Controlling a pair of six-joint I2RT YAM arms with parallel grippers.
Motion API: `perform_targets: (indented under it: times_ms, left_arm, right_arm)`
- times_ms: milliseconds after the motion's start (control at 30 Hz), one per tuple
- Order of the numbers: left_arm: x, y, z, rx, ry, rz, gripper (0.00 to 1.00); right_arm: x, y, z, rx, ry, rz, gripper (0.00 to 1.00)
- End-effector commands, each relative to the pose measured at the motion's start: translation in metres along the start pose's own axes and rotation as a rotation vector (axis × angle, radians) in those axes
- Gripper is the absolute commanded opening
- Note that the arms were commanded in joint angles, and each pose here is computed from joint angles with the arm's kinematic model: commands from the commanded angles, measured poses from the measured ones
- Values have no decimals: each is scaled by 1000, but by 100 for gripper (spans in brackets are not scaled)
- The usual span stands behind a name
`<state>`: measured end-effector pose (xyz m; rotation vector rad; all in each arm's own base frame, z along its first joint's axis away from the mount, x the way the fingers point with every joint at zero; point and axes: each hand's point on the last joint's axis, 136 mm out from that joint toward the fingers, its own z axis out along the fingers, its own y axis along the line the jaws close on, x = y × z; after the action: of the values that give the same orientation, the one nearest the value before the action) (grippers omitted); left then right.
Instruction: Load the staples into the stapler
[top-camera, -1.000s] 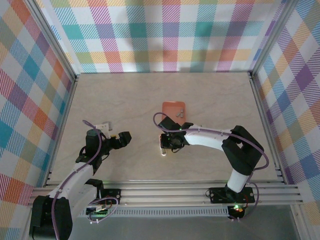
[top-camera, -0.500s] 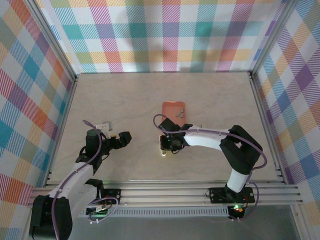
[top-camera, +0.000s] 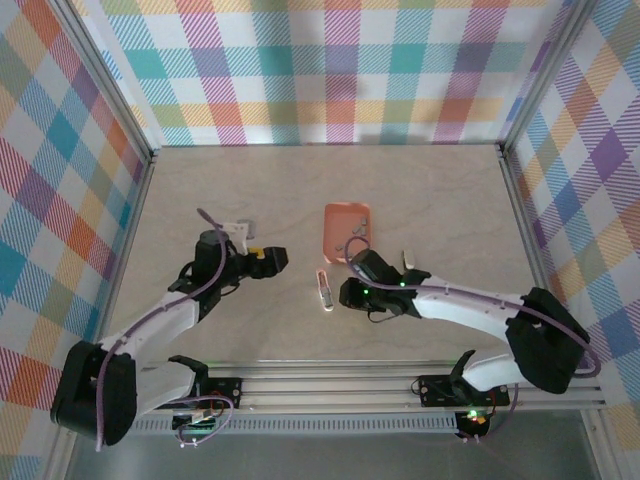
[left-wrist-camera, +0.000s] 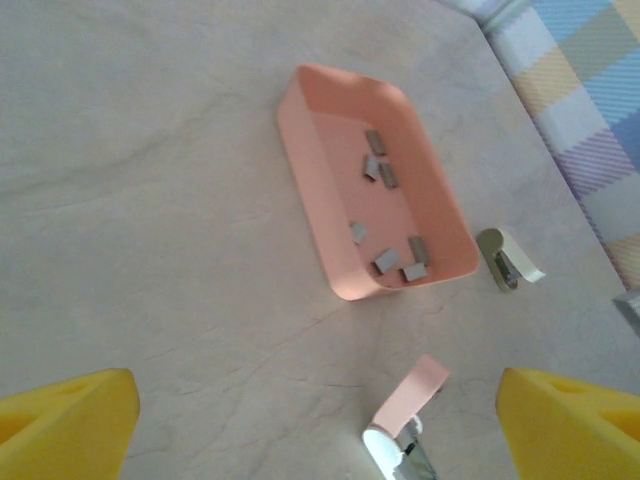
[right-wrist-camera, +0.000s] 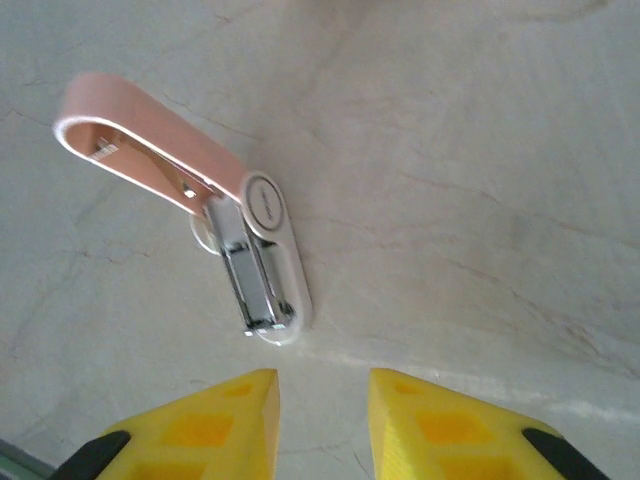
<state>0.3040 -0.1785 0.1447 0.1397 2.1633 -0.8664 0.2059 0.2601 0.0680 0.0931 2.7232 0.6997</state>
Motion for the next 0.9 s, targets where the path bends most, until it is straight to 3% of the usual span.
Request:
perform_targets:
  times_ms: [0,267,567,667,867]
  left_arm:
    - [1,-17,14,35,35,49,91]
    - [17,-42,59,99,168,52,84]
    - [35,-52,86,160,264,9,75]
    - [39,-56,91,190,270,9,66]
    - [47,-65,106,237,325,-4,64]
  right_arm:
    - [4,11,1,-109,12,78,29]
    - [15,14,12,-197,38,148,29]
    - [21,29,34,-269,105,184,27]
    - [23,28,40,-263,114,198,27]
    - [26,23,46,-234,126,203,26]
